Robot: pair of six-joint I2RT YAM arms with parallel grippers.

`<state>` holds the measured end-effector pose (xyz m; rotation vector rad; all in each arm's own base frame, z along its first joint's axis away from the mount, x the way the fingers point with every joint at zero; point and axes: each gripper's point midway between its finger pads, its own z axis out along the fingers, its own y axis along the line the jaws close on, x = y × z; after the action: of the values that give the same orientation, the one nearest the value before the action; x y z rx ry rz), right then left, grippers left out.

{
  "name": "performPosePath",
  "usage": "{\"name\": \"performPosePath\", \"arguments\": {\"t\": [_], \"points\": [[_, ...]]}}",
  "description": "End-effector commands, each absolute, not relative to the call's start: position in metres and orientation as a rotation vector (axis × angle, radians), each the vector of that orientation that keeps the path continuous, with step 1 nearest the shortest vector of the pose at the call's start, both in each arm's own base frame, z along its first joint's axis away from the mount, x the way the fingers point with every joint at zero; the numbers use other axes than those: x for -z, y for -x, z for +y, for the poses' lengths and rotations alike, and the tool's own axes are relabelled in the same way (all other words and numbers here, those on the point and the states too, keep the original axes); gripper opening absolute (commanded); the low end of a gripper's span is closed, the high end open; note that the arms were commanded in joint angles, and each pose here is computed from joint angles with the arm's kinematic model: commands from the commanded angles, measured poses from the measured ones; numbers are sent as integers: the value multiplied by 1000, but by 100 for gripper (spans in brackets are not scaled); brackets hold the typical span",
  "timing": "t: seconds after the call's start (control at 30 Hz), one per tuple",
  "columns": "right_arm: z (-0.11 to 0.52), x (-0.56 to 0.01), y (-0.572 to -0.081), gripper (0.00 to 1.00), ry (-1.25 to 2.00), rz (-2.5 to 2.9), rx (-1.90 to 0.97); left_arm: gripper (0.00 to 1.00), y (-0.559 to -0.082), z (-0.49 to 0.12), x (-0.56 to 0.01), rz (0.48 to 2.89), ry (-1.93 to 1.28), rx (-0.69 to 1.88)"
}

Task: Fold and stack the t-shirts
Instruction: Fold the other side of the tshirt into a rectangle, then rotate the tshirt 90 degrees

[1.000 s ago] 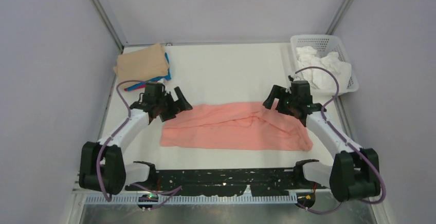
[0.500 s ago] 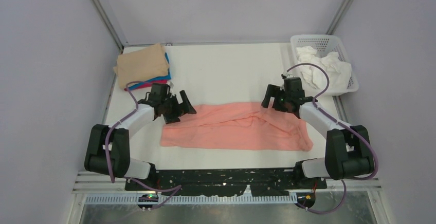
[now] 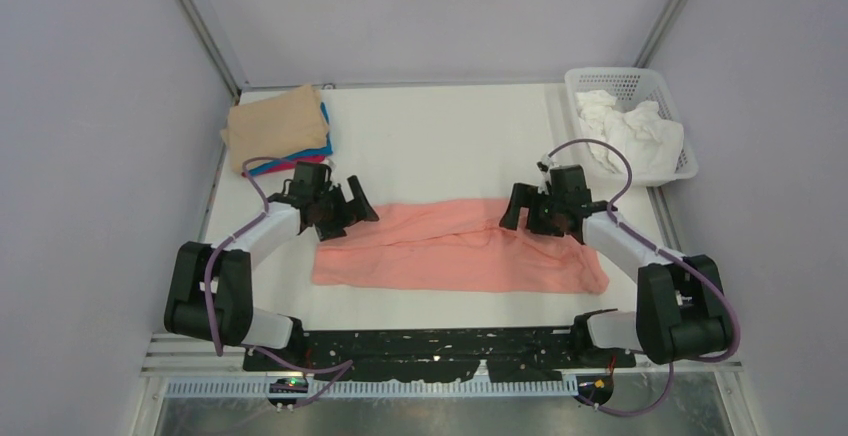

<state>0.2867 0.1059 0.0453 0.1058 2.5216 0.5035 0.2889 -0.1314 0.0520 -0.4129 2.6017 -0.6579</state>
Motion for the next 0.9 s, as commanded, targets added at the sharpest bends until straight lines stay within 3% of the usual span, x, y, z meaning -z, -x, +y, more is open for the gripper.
{"name": "performPosePath", "arguments": {"t": [0.0,0.27,0.5,0.67,0.87], "points": [[134,-69,-259,95,38,2500,-657,99,-298,-128,-61,2557,382,634],[172,-62,-163,95,147,2632,-743,100,-300,-125,-61,2554,393,608],[163,-102,-158,95,224,2474,-708,100,-302,-124,-64,2555,390,600],[126,-82,-176,95,-242,2550,-443,100,-294,-122,-56,2582,410,587],[93,-24,-187,95,-563,2630,-184,100,-273,-117,-39,2626,452,567]]}}
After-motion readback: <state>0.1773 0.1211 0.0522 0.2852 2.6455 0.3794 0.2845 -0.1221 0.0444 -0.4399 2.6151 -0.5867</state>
